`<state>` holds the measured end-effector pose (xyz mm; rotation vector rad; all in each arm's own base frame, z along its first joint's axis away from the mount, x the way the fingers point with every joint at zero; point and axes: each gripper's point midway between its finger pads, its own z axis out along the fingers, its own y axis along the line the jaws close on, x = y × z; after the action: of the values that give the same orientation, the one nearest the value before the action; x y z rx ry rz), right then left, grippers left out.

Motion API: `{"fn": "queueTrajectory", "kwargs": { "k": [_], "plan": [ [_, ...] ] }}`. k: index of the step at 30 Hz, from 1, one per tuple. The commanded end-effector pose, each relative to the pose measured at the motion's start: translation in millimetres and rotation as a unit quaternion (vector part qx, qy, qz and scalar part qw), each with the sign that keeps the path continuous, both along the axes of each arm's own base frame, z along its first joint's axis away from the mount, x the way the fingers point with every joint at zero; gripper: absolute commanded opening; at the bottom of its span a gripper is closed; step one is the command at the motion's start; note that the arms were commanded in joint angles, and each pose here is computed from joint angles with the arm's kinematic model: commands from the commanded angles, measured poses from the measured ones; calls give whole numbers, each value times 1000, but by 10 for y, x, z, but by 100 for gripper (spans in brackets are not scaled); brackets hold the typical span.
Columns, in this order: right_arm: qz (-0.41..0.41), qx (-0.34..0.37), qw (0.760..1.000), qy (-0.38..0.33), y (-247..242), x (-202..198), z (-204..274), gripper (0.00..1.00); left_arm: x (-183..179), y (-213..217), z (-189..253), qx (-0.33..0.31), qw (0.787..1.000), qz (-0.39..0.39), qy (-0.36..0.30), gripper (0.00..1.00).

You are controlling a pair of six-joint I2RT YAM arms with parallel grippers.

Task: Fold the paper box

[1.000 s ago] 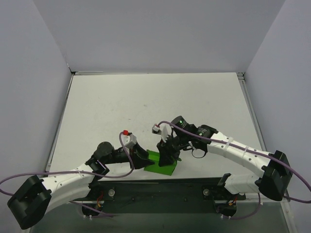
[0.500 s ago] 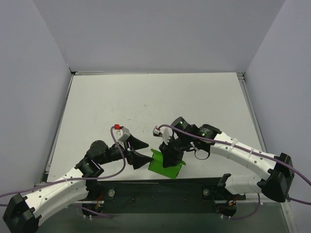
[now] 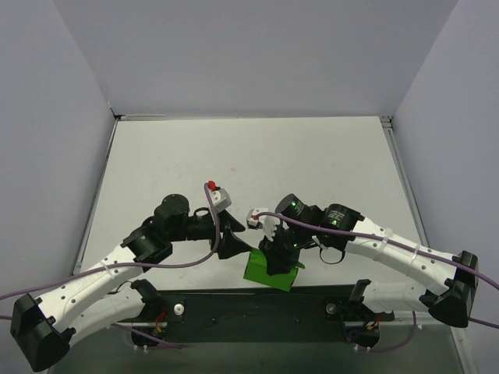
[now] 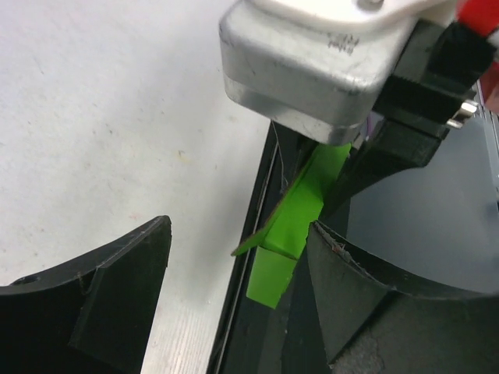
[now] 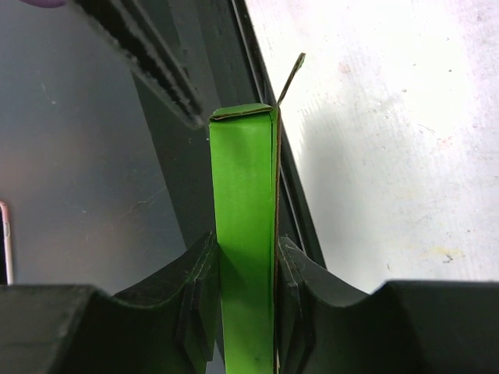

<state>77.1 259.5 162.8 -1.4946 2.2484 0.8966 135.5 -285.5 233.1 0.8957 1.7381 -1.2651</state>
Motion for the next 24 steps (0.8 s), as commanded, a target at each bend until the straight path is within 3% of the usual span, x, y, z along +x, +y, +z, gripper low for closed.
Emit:
{"fn": "queueTrajectory", "kwargs": {
  "k": [1, 5, 16, 20, 23, 24],
  "plan": [
    [-3, -13, 1000, -26, -62, 34, 62, 19, -220, -11, 21, 22, 997, -79, -12, 78],
    [-2, -17, 999, -27, -60, 39, 43, 19, -254, -17, -89, 40, 995, -90, -5, 78],
    [3, -25, 999, -26, -36, 33, 21, 19, -221, -182, -1, -10, 997, -81, -17, 78],
    [1, -28, 999, -30, -42, 51, 12, 19, -260, -237, -40, -5, 996, -91, -15, 71],
    [-3, -31, 999, -34, -49, 69, 6, 18, -282, -269, -48, -5, 996, -92, -15, 59],
    [-4, -32, 999, -36, -55, 75, 2, 18, -281, -271, -57, -5, 996, -90, -16, 51]
  ]
}}
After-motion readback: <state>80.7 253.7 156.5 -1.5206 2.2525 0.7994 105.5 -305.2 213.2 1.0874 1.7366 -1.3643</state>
